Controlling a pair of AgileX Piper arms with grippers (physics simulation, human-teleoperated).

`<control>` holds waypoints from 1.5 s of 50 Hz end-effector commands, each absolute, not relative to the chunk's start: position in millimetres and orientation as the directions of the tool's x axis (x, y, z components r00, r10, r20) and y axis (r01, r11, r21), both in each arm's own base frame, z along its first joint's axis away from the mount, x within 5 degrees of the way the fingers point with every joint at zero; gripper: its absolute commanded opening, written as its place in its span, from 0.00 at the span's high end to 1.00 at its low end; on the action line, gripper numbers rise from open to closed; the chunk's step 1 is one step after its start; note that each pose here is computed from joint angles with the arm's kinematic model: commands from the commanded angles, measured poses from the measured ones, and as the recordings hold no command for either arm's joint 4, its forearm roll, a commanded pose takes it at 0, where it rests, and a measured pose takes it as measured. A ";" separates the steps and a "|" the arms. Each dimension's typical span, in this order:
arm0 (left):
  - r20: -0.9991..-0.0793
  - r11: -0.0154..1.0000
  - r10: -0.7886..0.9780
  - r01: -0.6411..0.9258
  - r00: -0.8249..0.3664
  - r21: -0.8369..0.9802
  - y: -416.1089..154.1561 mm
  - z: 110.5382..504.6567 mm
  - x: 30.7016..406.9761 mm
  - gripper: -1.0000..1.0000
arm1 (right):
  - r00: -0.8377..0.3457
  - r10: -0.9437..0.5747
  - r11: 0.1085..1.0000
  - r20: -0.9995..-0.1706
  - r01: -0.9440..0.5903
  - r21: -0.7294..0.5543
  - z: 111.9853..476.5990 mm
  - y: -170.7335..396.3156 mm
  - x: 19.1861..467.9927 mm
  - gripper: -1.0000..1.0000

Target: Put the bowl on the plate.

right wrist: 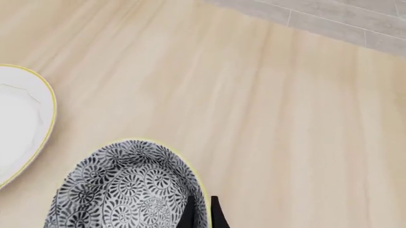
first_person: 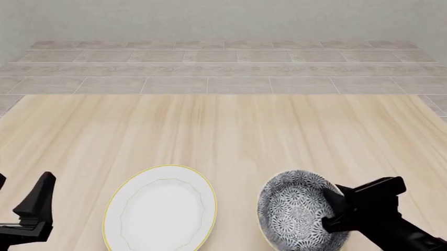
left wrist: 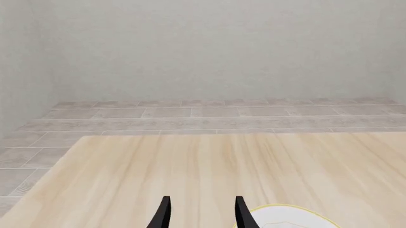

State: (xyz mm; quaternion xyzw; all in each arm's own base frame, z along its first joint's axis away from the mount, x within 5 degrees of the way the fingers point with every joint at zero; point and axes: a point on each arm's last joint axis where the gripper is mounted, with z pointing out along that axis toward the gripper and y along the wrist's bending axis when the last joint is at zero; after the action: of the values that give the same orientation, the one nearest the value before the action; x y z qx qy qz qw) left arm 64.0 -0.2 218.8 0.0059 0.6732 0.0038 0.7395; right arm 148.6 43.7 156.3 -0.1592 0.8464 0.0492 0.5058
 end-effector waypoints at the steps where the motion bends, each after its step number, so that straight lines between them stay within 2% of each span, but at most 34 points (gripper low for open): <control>1: -0.995 1.000 0.012 0.000 0.096 0.013 -0.1 219.1 64.8 0.00 | -0.374 -0.232 0.942 -0.898 -0.316 -0.112 180.0 40.4 145.9 1.00; 4: -0.995 1.000 0.012 0.000 0.096 0.012 -0.1 219.2 65.4 0.00 | -0.347 -0.253 0.939 -0.903 -0.315 -0.142 188.8 38.4 144.4 1.00; 9: -0.995 1.000 0.012 0.000 0.097 0.012 -0.1 219.1 65.4 0.00 | -0.386 -0.202 0.962 -0.900 -0.249 -0.110 189.0 31.1 151.8 1.00; 47: -0.996 1.000 0.015 0.003 0.091 0.015 -0.3 217.3 64.1 0.00 | -0.383 -0.083 0.993 -0.920 -0.113 -0.042 211.0 15.7 165.4 1.00; 67: -0.995 1.000 0.019 0.002 0.095 0.019 -0.2 217.5 63.0 0.00 | -0.381 -0.072 0.991 -0.922 -0.131 -0.023 213.3 19.8 162.2 1.00; 72: -0.995 1.000 0.018 0.002 0.096 0.019 -0.2 217.6 63.0 0.00 | -0.370 -0.075 0.990 -0.926 -0.139 -0.025 218.2 20.9 160.3 1.00; 75: -0.995 1.000 0.018 0.002 0.096 0.018 -0.2 217.9 63.2 0.00 | -0.364 -0.077 0.990 -0.928 -0.139 -0.028 234.6 22.3 172.8 1.00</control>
State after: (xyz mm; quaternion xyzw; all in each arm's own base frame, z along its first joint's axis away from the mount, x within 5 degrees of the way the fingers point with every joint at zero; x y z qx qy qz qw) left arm 63.4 -0.3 217.5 0.0076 0.6729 0.0053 0.7397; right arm 164.6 20.3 215.9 -0.0729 0.8310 0.0203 0.5510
